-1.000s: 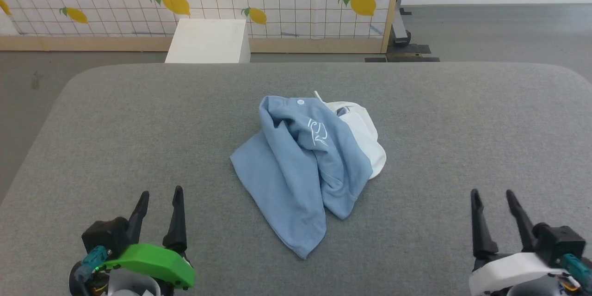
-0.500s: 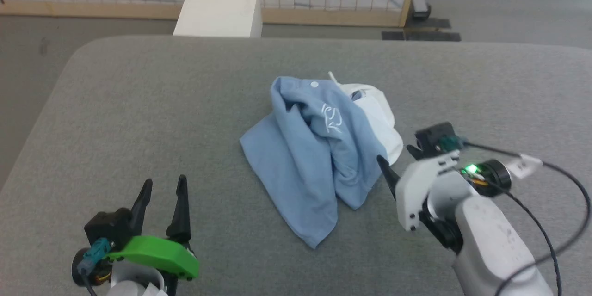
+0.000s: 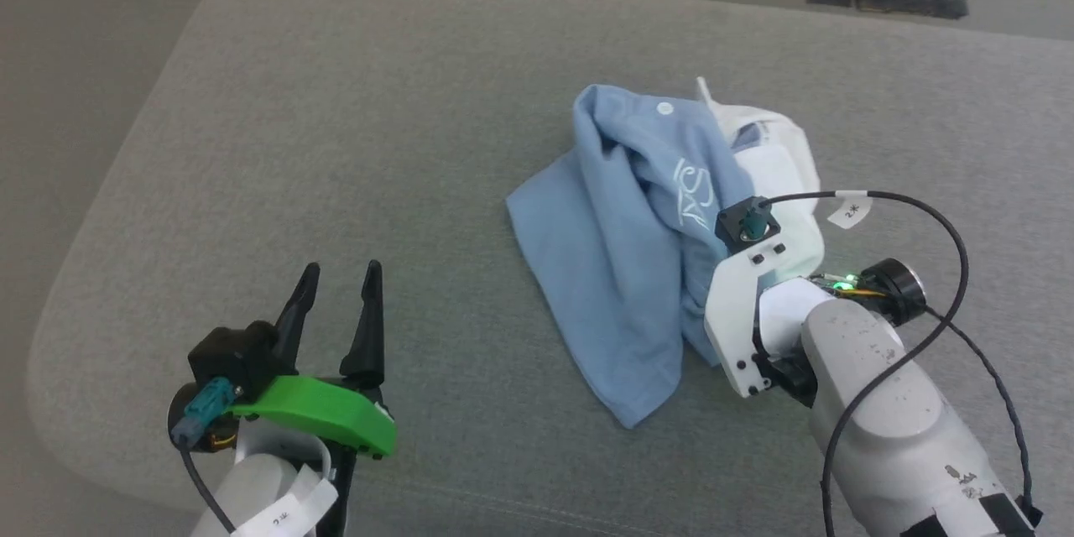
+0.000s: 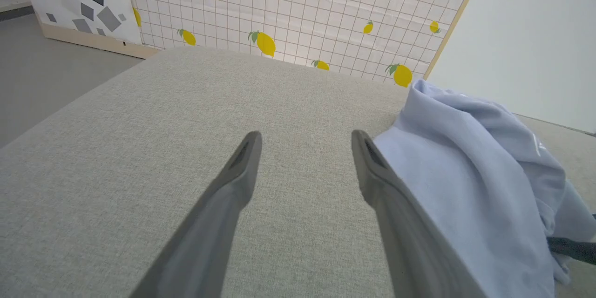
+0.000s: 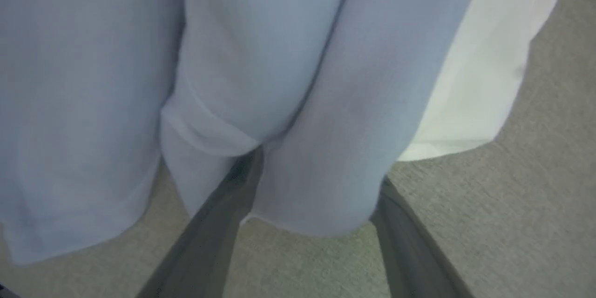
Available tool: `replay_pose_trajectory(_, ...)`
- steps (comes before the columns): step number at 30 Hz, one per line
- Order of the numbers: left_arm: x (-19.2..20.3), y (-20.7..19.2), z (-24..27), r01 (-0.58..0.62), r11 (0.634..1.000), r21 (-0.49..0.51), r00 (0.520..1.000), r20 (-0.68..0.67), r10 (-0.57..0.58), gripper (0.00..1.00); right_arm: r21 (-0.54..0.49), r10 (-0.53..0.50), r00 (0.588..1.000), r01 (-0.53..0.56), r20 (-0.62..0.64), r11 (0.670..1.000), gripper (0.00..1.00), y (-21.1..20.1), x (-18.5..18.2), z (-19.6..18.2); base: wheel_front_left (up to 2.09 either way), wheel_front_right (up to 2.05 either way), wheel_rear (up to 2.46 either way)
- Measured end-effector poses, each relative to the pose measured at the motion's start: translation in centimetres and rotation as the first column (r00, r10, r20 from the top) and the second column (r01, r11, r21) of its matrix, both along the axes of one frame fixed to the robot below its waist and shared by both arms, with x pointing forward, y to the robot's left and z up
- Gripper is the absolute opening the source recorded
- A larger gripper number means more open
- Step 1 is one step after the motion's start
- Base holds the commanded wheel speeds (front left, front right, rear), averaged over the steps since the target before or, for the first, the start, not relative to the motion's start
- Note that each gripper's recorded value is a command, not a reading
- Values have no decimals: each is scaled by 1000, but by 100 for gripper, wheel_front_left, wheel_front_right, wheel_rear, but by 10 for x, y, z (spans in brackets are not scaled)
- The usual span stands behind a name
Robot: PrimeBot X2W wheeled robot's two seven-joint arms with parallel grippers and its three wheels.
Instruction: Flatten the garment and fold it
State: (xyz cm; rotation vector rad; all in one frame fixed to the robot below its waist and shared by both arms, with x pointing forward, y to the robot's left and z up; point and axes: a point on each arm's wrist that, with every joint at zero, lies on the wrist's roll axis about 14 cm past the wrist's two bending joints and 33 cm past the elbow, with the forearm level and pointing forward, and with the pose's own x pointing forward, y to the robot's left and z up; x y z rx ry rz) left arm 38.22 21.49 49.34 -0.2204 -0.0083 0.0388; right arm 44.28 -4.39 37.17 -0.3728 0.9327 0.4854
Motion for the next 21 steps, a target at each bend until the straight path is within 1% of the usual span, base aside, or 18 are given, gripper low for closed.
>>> replay_pose_trajectory(3, -2, 5, -5, -17, 1000, 8, 1000, -14, 17, 100, -11, 27, 999, -27, -26, 1000, 100, 9, 3, -6, 0, 0, 0)
replay_pose_trajectory(4, -3, 7, -6, -22, 1000, 12, 1000, -20, 22, 100, -11, 34, 999, -35, -32, 999, 69, 12, 4, -8, 0, 0, 0)
replay_pose_trajectory(5, -4, 10, -9, -30, 999, 14, 999, -26, 30, 100, -1, 39, 999, -39, -34, 999, 24, 15, 5, -9, 0, 0, 0)
replay_pose_trajectory(6, -5, 12, -10, -35, 999, 13, 999, -32, 35, 100, 9, 43, 999, -43, -27, 999, 0, 18, 7, -9, 0, 0, 0)
replay_pose_trajectory(10, -6, 16, -13, -48, 999, 15, 998, -39, 49, 100, 58, 46, 999, -46, -1, 997, 0, 27, 10, -4, 0, 0, 0)
replay_pose_trajectory(13, -5, 16, -12, -48, 999, 14, 998, -36, 49, 100, 103, 10, 999, -13, 37, 995, 0, 23, 16, 6, 0, 0, 0)
replay_pose_trajectory(15, -5, 13, -11, -41, 999, 10, 999, -31, 41, 100, 134, -32, 996, 21, 83, 991, 0, 13, 25, 17, 0, 0, 0)
replay_pose_trajectory(17, -5, 10, -10, -32, 999, 6, 999, -26, 32, 100, 142, -80, 988, 61, 132, 988, 0, -7, 35, 31, 0, 0, 0)
replay_pose_trajectory(18, -5, 7, -9, -24, 1000, 5, 999, -23, 24, 100, 135, -110, 981, 89, 159, 987, 0, -24, 40, 39, 0, 0, 0)
replay_pose_trajectory(21, -5, -1, -7, 0, 1000, -1, 1000, -14, 0, 100, 86, -218, 953, 204, 211, 975, 0, -89, 50, 56, 0, 0, 0)
